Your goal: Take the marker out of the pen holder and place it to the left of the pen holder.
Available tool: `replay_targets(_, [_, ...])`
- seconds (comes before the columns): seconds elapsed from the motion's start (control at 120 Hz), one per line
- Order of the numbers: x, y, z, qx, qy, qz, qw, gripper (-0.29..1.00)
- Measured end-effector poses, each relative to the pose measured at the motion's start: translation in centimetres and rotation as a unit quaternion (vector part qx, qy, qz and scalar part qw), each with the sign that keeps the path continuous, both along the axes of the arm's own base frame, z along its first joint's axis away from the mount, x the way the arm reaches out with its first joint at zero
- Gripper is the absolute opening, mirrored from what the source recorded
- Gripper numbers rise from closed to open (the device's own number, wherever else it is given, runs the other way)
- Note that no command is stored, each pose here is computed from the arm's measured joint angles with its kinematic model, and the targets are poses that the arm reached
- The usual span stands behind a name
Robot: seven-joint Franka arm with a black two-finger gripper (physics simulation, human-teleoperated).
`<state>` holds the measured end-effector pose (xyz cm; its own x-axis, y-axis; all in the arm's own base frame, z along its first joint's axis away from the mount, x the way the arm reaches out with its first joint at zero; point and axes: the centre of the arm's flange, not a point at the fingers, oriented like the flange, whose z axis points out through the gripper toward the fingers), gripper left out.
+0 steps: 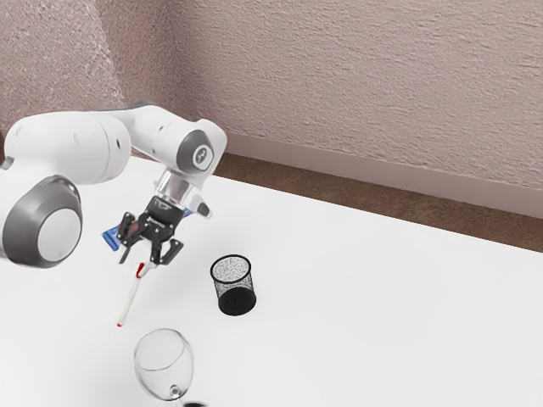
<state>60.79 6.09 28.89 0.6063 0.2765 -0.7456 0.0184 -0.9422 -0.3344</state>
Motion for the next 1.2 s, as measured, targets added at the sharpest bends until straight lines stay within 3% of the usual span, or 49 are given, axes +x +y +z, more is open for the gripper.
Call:
replay_targets(0.192, [0.0, 0.4, 0.3, 0.003, -0.003, 0.008, 1.0, 0.55])
replay_targets(0.467, [0.1, 0.3, 1.7, 0.003, -0.015, 0.011, 1.0, 0.66])
replay_targets(0.533, [0.9, -0.2, 6.4, -0.004, -0.061, 0.008, 0.998, 0.67])
replay_targets(0.633, [0.1, -6.0, 17.3, -0.051, -0.174, -0.045, 0.982, 0.68])
replay_targets(0.725, [-4.5, -8.6, 23.0, -0.081, -0.247, -0.079, 0.962, 0.69])
replay_targets(0.808, [-5.8, -10.5, 25.1, -0.099, -0.298, -0.103, 0.944, 0.69])
replay_targets(1.017, [-4.4, -11.4, 29.3, -0.126, -0.39, -0.119, 0.904, 0.7])
replay_targets(1.2, [-3.7, -10.4, 30.2, -0.13, -0.416, -0.118, 0.892, 0.7])
